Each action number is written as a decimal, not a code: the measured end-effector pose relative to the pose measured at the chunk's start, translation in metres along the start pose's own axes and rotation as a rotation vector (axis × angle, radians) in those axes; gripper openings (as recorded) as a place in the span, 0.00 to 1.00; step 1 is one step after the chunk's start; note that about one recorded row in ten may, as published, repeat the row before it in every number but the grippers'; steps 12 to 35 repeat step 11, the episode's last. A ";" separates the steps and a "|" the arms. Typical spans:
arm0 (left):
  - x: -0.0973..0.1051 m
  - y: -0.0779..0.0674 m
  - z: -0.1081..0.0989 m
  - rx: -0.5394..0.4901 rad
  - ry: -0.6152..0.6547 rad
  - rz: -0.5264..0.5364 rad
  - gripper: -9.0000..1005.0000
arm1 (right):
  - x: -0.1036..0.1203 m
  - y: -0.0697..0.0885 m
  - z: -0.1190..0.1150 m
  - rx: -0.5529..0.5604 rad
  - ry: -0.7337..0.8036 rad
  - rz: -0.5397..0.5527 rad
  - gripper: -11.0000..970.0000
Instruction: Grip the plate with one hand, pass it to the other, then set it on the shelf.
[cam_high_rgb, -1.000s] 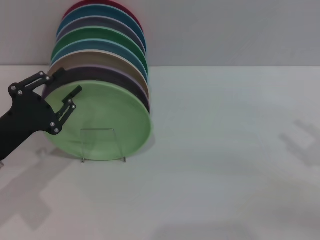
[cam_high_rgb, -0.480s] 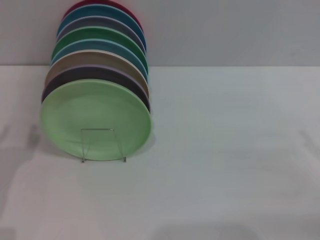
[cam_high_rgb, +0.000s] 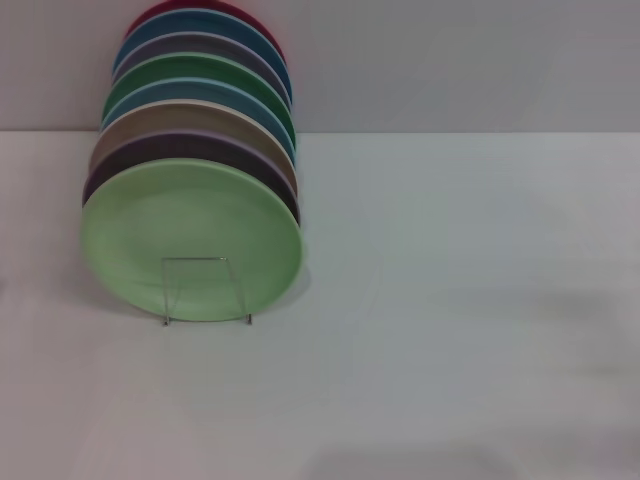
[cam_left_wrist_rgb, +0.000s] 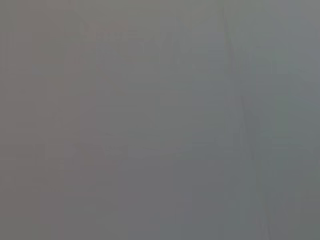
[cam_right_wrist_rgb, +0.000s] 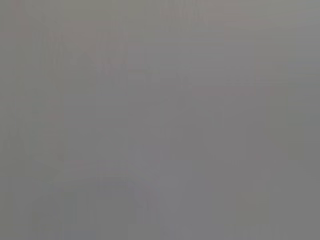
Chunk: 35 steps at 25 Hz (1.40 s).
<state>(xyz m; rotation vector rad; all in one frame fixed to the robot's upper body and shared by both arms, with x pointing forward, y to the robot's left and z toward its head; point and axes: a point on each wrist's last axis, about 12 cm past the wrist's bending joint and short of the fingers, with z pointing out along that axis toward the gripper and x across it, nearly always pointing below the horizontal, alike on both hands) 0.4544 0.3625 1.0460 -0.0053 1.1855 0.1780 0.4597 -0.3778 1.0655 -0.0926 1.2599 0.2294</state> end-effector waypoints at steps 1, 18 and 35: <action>0.000 0.000 0.000 0.000 0.000 0.000 0.81 | 0.000 0.000 0.000 0.000 0.000 0.000 0.82; 0.003 -0.003 0.001 0.009 0.024 0.001 0.81 | 0.002 0.000 0.002 0.021 -0.007 -0.025 0.84; 0.003 -0.003 0.001 0.009 0.024 0.001 0.81 | 0.002 0.000 0.002 0.021 -0.007 -0.025 0.84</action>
